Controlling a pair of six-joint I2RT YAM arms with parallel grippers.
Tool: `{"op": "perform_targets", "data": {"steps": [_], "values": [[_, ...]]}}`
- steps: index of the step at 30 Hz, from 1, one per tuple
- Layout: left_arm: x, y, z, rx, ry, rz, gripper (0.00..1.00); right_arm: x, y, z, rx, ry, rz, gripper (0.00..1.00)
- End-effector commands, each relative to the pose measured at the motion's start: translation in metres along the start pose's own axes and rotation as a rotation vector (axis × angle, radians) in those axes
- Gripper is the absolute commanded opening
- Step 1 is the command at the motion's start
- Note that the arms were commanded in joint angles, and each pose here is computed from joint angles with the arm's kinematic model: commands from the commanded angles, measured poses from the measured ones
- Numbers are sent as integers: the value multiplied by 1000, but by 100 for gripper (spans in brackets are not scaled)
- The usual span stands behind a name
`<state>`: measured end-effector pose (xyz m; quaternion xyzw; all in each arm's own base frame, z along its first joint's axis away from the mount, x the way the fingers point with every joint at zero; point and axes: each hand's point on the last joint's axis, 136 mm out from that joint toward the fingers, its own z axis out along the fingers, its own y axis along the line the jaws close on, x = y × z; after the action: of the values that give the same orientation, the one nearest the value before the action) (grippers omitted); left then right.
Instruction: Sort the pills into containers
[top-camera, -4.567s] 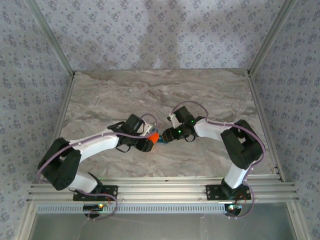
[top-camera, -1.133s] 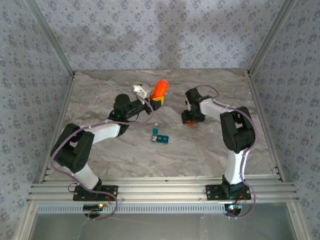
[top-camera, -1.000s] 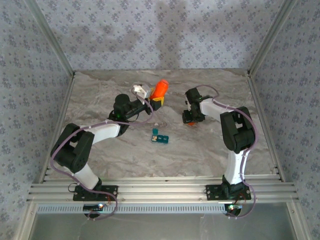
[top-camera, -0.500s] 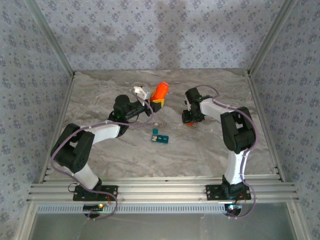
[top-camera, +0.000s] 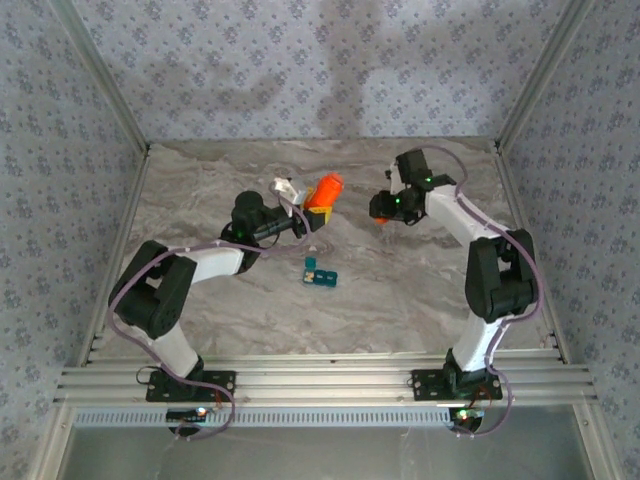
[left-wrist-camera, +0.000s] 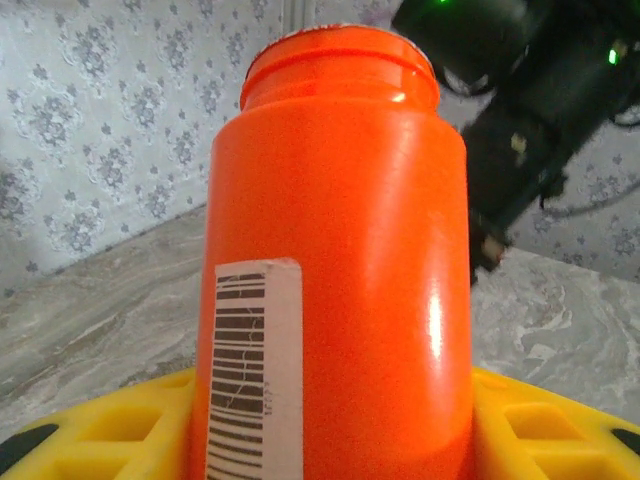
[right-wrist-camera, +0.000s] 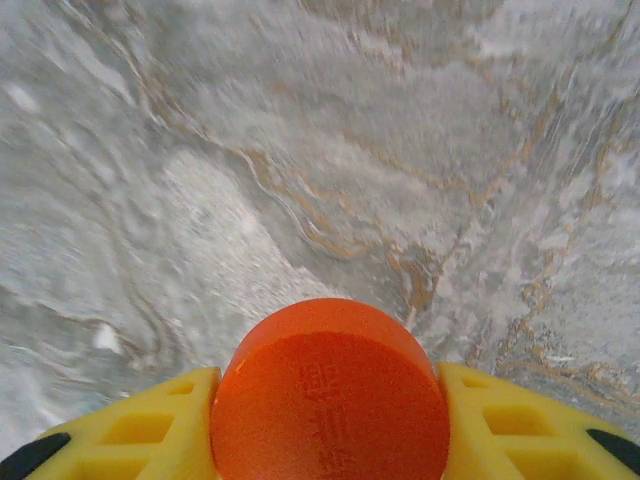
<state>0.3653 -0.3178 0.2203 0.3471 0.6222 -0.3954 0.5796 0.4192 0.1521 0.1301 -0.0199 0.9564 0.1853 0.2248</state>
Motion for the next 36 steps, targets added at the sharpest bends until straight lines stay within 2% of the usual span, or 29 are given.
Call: {"op": "perform_targets", "data": {"steps": [1, 12, 18, 27, 36], "values": [[-11, -6, 4, 55, -43, 72, 0, -15, 20, -27, -113, -24, 59, 43], [26, -13, 19, 176, 0, 58, 0, -37, 25, -62, -255, -74, 137, 43], [43, -17, 27, 236, 25, 46, 0, -45, 37, -73, -307, -90, 86, 42], [63, -19, 33, 282, 51, 42, 0, -33, 71, -83, -405, 2, -35, 42], [64, -21, 33, 297, 32, 94, 0, -9, 90, -75, -461, 123, -119, 43]]}}
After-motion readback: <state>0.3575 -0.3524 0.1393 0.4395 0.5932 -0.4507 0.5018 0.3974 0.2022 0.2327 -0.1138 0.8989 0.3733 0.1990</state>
